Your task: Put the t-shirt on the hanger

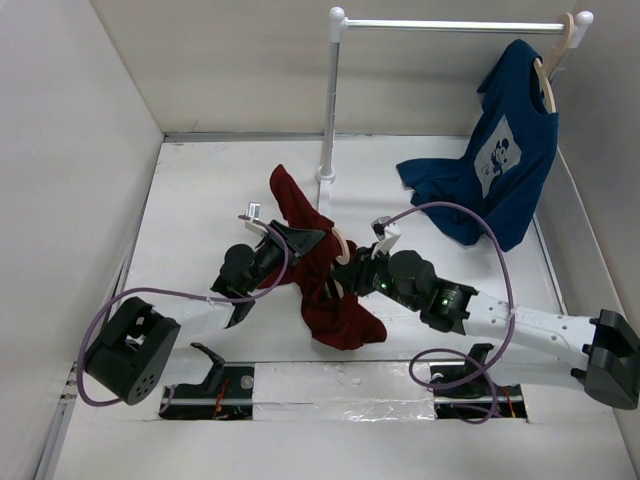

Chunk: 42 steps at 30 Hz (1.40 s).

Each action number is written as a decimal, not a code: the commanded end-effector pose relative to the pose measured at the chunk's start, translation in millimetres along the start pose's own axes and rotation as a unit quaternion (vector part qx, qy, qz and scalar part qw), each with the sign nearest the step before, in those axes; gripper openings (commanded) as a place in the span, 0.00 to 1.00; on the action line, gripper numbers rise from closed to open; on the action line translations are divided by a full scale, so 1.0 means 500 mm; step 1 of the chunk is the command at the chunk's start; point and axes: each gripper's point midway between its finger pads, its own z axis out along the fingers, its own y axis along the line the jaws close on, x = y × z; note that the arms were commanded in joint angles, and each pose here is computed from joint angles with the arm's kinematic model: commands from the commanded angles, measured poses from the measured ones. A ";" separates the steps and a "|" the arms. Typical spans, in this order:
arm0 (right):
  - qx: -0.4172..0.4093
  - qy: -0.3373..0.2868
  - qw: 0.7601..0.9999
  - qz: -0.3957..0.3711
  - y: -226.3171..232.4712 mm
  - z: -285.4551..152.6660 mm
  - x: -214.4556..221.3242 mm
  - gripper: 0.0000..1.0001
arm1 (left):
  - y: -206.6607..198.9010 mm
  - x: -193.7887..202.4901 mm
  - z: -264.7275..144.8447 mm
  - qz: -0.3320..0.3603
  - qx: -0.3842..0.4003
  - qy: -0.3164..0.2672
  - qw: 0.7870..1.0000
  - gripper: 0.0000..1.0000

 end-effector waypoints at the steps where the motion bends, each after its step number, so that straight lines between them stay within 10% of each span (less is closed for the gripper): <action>1: 0.000 -0.037 0.999 -0.008 0.009 0.012 -0.024 0.33 | -0.060 -0.013 -0.011 0.014 0.051 -0.011 0.999 0.00; 14: 0.031 -0.006 0.999 -0.016 -0.007 0.019 0.040 0.29 | -0.083 -0.030 -0.004 0.033 0.046 -0.021 0.998 0.00; 17: 0.036 -0.002 0.999 -0.019 -0.007 0.022 0.045 0.00 | -0.080 -0.033 -0.005 0.037 0.040 -0.024 0.998 0.00; 20: 0.041 -0.007 0.999 -0.018 -0.005 0.018 0.041 0.00 | -0.069 -0.039 -0.003 0.051 0.012 -0.026 0.998 0.00; 27: 0.035 -0.022 0.999 -0.006 0.000 -0.010 0.024 0.00 | -0.051 -0.157 -0.012 0.163 -0.115 -0.131 0.971 0.64; 42: 0.003 -0.023 1.000 0.000 0.022 -0.048 0.012 0.00 | 0.000 -0.344 0.051 0.202 -0.217 -0.203 0.933 0.75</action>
